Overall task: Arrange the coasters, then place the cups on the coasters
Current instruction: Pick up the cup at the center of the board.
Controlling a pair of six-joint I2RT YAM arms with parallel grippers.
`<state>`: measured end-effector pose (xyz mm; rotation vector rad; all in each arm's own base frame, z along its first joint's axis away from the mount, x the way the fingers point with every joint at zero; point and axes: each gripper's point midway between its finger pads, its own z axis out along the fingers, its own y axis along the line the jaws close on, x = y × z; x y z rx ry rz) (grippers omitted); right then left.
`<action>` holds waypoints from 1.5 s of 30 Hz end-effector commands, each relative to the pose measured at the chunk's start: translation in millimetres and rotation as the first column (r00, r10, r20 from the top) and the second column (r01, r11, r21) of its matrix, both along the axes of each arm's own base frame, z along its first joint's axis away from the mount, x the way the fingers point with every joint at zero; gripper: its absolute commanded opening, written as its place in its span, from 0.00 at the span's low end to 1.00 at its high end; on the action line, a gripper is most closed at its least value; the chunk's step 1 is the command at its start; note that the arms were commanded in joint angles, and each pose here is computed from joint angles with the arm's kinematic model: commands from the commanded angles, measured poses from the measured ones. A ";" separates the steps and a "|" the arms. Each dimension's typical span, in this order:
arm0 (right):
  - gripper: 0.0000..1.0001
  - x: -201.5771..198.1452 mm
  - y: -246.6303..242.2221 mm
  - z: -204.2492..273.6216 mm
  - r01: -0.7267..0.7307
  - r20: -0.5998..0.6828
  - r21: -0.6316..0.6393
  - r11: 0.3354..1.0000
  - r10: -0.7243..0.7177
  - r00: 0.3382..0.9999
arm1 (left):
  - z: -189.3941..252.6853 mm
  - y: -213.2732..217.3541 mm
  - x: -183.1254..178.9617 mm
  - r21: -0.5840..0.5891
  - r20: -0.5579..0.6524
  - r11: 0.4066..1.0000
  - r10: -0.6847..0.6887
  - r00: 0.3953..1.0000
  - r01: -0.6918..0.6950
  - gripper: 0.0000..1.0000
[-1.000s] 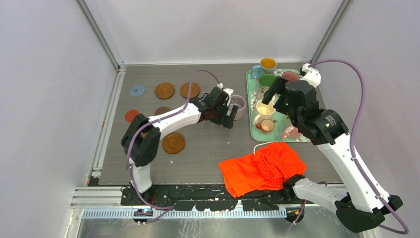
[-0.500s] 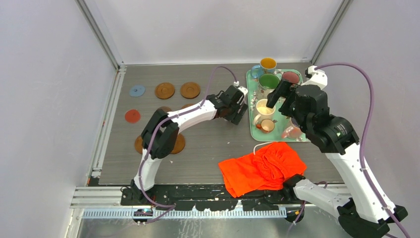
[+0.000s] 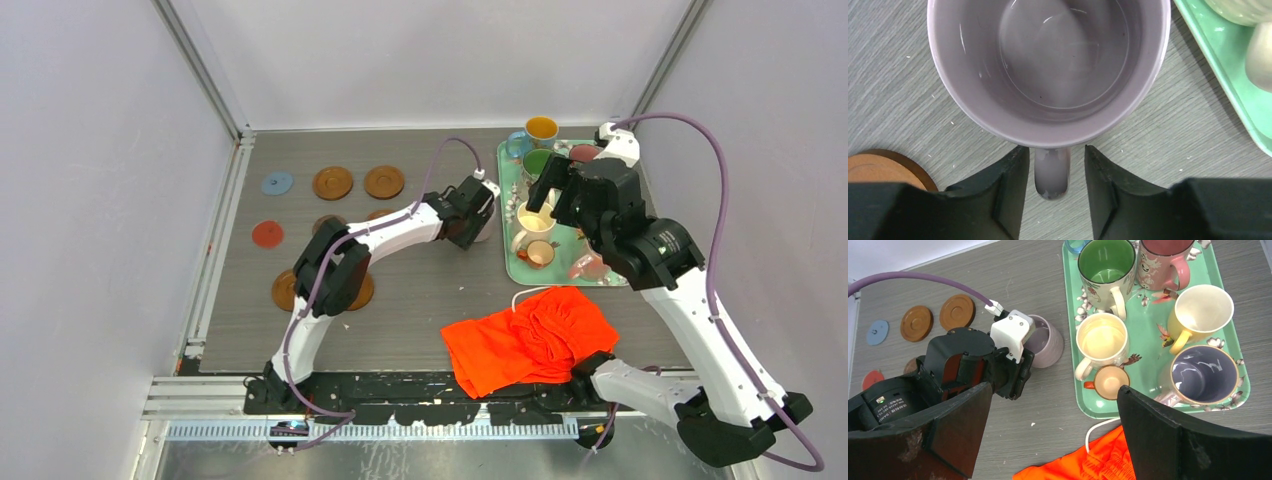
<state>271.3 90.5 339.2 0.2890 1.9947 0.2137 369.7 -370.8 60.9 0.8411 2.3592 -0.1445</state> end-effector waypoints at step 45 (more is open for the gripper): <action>1.00 -10.0 -9.2 30.6 0.013 0.102 0.058 0.998 -0.019 0.995 | 110.1 17.7 13.9 -0.291 0.249 0.953 0.156 0.956 -0.080 0.00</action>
